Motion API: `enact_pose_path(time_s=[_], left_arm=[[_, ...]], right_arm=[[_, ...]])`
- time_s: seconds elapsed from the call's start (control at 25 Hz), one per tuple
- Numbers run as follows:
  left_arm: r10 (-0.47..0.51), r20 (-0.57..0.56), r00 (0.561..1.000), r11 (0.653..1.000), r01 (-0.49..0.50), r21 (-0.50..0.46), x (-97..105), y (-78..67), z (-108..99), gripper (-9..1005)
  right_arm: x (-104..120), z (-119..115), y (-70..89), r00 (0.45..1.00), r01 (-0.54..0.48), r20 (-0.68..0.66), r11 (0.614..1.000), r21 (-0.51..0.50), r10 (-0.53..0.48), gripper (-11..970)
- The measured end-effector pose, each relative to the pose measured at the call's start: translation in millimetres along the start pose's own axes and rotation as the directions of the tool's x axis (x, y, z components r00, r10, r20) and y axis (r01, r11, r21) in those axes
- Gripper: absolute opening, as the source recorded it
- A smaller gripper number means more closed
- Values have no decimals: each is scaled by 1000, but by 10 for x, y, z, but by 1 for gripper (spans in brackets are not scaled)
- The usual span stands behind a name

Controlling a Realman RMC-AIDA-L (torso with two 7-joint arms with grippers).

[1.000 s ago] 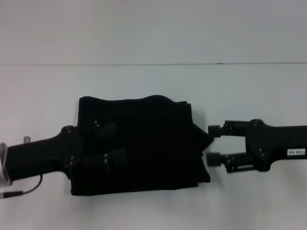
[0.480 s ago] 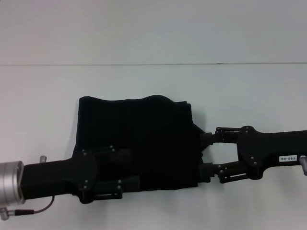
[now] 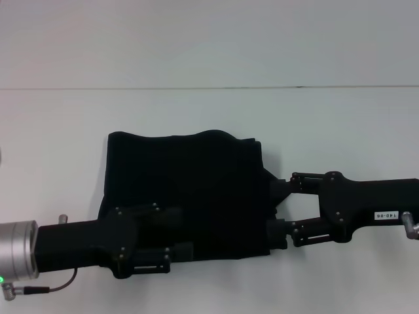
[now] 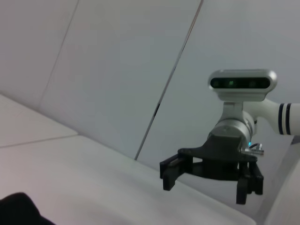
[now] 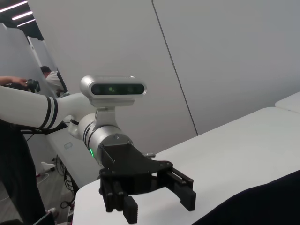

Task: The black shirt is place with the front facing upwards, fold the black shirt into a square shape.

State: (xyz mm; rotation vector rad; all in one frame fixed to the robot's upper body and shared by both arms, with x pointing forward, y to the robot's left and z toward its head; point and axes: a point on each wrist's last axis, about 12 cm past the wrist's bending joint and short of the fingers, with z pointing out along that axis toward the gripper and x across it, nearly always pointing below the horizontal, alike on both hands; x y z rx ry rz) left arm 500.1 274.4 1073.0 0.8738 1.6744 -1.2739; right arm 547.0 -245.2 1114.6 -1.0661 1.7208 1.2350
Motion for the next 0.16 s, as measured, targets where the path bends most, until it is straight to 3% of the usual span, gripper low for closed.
enact_pose_path(time_s=[0.16], left_arm=[[-11, -23, 1000, 1000, 11, 9, -5, 10, 23, 788]], right_arm=[[9, 0, 2, 1000, -3, 2, 1000, 3, 3, 932]])
